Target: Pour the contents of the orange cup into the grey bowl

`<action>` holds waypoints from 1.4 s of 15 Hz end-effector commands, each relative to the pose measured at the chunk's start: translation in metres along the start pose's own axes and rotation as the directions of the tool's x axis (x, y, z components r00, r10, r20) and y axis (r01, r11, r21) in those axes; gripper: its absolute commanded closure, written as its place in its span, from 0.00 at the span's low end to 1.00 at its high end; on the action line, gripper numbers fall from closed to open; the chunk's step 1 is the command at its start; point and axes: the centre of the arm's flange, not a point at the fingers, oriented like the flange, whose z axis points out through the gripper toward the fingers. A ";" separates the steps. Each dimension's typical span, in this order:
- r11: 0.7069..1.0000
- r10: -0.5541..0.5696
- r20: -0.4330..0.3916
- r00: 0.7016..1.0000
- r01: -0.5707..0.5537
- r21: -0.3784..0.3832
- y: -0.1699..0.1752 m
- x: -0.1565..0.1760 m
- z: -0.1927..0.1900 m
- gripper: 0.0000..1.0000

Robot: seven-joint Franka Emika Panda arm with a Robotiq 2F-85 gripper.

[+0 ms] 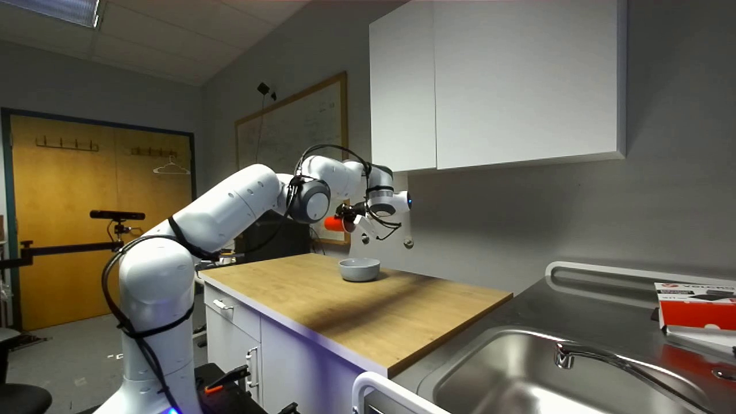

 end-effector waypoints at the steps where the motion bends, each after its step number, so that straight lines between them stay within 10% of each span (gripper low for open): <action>1: 1.000 0.017 -0.078 0.997 -0.017 0.005 0.007 0.014 -0.012 0.96; 21: 0.992 0.108 -0.294 0.950 -0.084 0.096 0.047 -0.018 -0.030 0.96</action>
